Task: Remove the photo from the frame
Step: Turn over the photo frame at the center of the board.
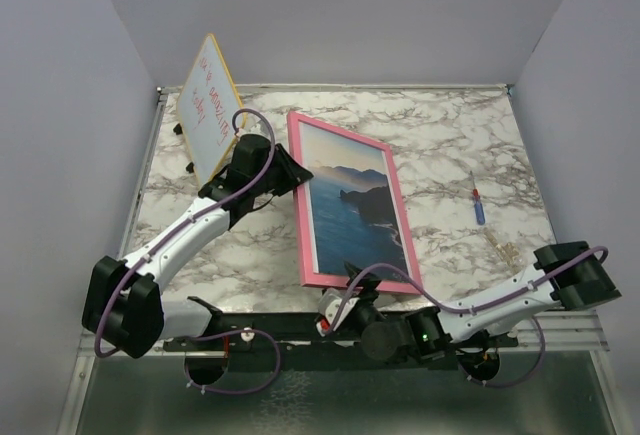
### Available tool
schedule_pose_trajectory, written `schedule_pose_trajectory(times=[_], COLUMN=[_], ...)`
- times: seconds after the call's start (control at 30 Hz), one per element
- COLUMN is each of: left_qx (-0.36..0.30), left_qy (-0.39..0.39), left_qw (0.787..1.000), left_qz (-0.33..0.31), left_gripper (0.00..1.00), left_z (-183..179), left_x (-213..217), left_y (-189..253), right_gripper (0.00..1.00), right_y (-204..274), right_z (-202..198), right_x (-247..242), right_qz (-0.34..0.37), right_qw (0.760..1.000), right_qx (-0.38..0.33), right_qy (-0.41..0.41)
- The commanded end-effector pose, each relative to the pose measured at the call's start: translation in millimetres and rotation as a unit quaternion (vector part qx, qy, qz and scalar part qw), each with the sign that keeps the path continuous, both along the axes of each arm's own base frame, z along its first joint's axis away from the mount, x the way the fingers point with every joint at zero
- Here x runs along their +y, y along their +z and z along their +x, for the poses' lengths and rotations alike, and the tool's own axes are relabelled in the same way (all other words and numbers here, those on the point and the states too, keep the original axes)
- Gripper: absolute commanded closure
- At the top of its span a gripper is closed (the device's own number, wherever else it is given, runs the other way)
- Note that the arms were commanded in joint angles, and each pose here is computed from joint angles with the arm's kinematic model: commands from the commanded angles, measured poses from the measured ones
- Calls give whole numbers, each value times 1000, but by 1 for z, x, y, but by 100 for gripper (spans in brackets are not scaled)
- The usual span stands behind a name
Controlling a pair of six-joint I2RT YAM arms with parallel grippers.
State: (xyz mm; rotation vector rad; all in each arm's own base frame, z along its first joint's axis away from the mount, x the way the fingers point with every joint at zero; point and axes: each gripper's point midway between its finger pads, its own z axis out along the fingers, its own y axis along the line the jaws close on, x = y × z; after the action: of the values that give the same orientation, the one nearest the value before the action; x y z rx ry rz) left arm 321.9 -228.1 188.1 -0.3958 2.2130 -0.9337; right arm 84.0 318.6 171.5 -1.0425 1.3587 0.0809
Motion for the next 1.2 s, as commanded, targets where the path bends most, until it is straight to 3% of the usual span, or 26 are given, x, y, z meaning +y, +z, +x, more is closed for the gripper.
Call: schedule_pose_trajectory(times=[0.0, 0.63, 1.17], left_qx=[-40, -37, -43], left_qy=[19, 29, 37], left_qw=[999, 999, 998], left_qz=[23, 19, 28], left_gripper=[100, 100, 100], left_z=[6, 4, 8], left_x=[14, 16, 19], left_y=[10, 11, 10], right_gripper=[25, 44, 57], right_y=[-3, 25, 31], right_z=[1, 22, 22], right_x=[5, 11, 13], right_qz=[4, 46, 43], right_qw=[1000, 987, 982], right_qx=[-23, -143, -166], right_qy=[-19, -63, -75])
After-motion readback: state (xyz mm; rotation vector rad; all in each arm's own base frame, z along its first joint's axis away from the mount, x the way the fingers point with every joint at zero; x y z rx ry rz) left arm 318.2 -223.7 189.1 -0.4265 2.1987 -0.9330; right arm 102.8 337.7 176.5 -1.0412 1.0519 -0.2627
